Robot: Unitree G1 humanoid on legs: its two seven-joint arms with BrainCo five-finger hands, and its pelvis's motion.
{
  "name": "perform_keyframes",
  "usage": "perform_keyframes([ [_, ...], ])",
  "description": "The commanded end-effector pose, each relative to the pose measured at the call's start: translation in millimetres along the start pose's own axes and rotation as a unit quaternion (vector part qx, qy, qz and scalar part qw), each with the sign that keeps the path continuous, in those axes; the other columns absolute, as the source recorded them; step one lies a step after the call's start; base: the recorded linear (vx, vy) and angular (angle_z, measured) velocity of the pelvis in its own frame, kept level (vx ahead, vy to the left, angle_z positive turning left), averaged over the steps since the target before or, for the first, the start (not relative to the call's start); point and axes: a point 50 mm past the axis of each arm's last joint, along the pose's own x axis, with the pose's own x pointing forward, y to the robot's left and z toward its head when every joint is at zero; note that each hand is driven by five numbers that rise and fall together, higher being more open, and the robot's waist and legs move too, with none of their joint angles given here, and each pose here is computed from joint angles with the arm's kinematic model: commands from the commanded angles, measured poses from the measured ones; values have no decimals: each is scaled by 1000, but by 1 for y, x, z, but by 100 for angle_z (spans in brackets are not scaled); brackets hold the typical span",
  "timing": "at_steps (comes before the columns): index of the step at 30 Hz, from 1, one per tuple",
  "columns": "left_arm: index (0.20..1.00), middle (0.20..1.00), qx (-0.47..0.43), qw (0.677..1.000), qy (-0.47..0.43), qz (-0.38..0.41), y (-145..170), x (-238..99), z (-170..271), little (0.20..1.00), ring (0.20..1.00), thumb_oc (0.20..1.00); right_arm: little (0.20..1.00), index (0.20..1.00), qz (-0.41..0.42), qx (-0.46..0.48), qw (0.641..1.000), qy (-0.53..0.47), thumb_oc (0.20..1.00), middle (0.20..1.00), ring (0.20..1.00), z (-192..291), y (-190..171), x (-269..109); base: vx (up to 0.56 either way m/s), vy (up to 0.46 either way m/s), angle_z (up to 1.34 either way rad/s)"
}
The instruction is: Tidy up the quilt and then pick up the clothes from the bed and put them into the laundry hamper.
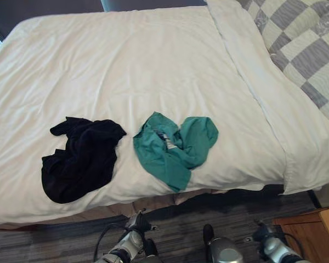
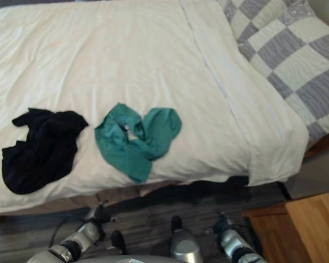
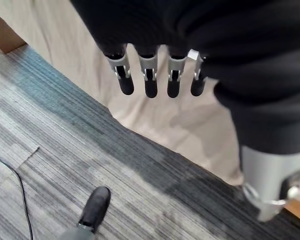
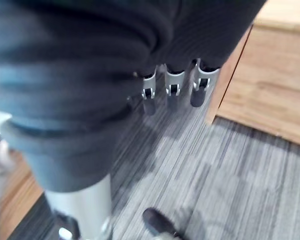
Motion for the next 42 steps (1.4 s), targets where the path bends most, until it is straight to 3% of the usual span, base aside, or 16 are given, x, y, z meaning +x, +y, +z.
perform_keyframes([
  [1,1000,1000,26,999,3,23,20,3,-5,1000,1000,1000,1000,1000,2,-53,996,-73,1000,1000,1000,36,-4,3,-59,218,-35],
  [8,1000,1000,11,999,42,7,6,-2,-25,1000,1000,1000,1000,1000,3,-22,997,-70,1000,1000,1000,35,-5,3,-97,134,30],
  [10,1000,1000,-44,998,47,5,-3,-4,-22,1000,1000,1000,1000,1000,-12,-3,999,-50,1000,1000,1000,29,-16,6,-271,100,-9],
  [14,1000,1000,-64,997,46,-10,-17,-7,-21,1000,1000,1000,1000,1000,-16,2,1000,-22,1000,1000,1000,13,-19,5,-83,156,0],
  [22,1000,1000,-69,997,47,-8,-12,-6,-21,1000,1000,1000,1000,1000,-22,66,997,26,1000,1000,1000,-10,-14,2,12,223,42],
  [23,1000,1000,-107,992,69,16,-4,-6,-33,1000,1000,1000,1000,1000,-36,127,990,52,1000,1000,1000,-21,-16,0,4,188,32],
  [27,1000,1000,-165,975,122,90,23,-12,-68,1000,1000,1000,1000,1000,-86,197,973,85,1000,1000,1000,-39,-29,-2,2,134,8],
  [28,1000,1000,-178,961,127,167,56,-18,-86,1000,1000,1000,1000,1000,-153,247,953,84,1000,1000,1000,-53,-51,-7,2,57,7],
  [29,1000,1000,-178,961,127,168,56,-18,-86,1000,1000,1000,1000,1000,-152,247,953,85,1000,1000,1000,-53,-51,-7,10,80,4],
  [31,1000,1000,-155,950,106,249,94,-27,-96,1000,1000,1000,1000,1000,-246,260,932,61,1000,1000,1000,-66,-86,-20,-2,67,0],
  [32,1000,1000,-128,933,44,333,140,-40,-88,1000,1000,1000,1000,1000,-337,239,910,30,1000,1000,1000,-75,-127,-37,-3,77,4],
  [35,1000,1000,-109,895,-54,429,194,-64,-62,1000,1000,1000,1000,1000,-417,177,891,-33,1000,1000,1000,-68,-174,-62,-5,31,3],
  [36,1000,1000,-109,895,-54,429,193,-65,-62,1000,1000,1000,1000,1000,-416,177,891,-33,1000,1000,1000,-68,-174,-62,0,0,0],
  [37,1000,1000,-86,866,-119,478,226,-83,-39,1000,1000,1000,1000,1000,-464,144,869,-96,1000,1000,1000,-48,-208,-80,-12,-2,-6],
  [39,1000,1000,-70,827,-196,523,254,-104,-4,1000,1000,1000,1000,1000,-508,130,836,-160,1000,1000,1000,-22,-237,-97,-6,-17,-11],
  [42,1000,1000,-76,805,-256,530,264,-114,27,1000,1000,1000,1000,1000,-531,107,811,-223,1000,1000,1000,12,-255,-110,-3,-21,-7],
])
